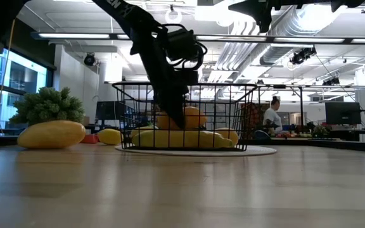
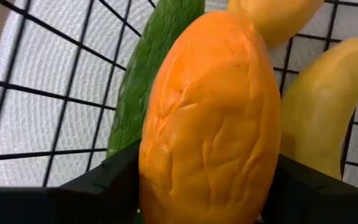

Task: Build produce basket
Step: Put the bottom yellow mango into the wire basket, then put the yellow mango into the wire basket

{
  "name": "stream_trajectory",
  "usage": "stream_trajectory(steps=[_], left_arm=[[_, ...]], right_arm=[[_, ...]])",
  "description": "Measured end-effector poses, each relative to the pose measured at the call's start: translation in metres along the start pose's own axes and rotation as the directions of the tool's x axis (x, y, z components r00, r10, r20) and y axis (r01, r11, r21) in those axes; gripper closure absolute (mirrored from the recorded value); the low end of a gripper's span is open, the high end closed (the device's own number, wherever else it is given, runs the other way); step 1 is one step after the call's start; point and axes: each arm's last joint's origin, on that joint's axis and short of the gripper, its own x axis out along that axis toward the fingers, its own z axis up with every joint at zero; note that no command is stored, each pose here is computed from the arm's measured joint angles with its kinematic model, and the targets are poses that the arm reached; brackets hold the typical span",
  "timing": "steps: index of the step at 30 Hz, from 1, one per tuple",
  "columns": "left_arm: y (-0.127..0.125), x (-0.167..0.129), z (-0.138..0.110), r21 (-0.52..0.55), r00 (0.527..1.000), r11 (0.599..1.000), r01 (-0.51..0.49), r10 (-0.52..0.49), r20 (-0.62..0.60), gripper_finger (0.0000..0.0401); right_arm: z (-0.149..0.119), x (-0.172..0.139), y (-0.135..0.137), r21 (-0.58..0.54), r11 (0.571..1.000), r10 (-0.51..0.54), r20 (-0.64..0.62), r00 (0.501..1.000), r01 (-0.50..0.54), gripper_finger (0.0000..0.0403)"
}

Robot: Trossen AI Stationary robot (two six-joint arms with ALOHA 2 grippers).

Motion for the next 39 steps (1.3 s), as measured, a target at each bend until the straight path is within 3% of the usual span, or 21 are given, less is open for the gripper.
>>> stream_trajectory(steps=[9, 14, 19, 24, 28, 32, 35, 39], left_arm=[[0.0, -0.002, -0.001, 0.009, 1.0, 1.0, 0.006, -0.006, -0.008, 0.0062], [0.001, -0.015, -0.002, 0.033, 1.0, 0.999, 0.011, -0.011, -0.013, 0.0045], [0.004, -0.054, 0.001, 0.033, 0.997, 0.998, 0.049, -0.051, 0.052, 0.0045], [0.006, -0.115, 0.0, -0.046, 0.975, 0.991, 0.128, -0.117, 0.191, 0.0044], [0.003, -0.167, -0.007, -0.081, 0.895, 0.955, 0.285, -0.235, 0.379, 0.0045], [-0.009, -0.202, -0.024, -0.038, 0.744, 0.921, 0.388, -0.289, 0.602, 0.0044], [-0.022, -0.211, -0.043, 0.006, 0.622, 0.896, 0.444, -0.313, 0.718, 0.0045], [-0.034, -0.206, -0.072, 0.043, 0.495, 0.861, 0.506, -0.331, 0.803, 0.0045]], right_arm=[[-0.001, 0.0, 0.0, -0.001, 1.0, -0.003, -0.009, 1.0, 0.003, 0.0114], [-0.001, 0.0, 0.0, -0.001, 1.0, -0.003, -0.009, 1.0, 0.003, 0.0114], [-0.001, 0.0, 0.0, -0.016, 1.0, -0.003, -0.008, 1.0, 0.003, 0.0114], [-0.001, 0.0, 0.0, -0.018, 1.0, -0.003, -0.01, 1.0, 0.003, 0.0114], [-0.001, 0.0, 0.0, -0.016, 1.0, -0.003, -0.01, 1.0, 0.003, 0.0114], [-0.001, 0.0, 0.0, -0.009, 1.0, -0.003, -0.01, 1.0, 0.003, 0.0114], [-0.001, 0.0, 0.0, -0.008, 1.0, -0.003, -0.01, 1.0, 0.003, 0.0114], [-0.001, 0.0, 0.0, -0.009, 1.0, -0.003, -0.011, 1.0, 0.003, 0.0114]])
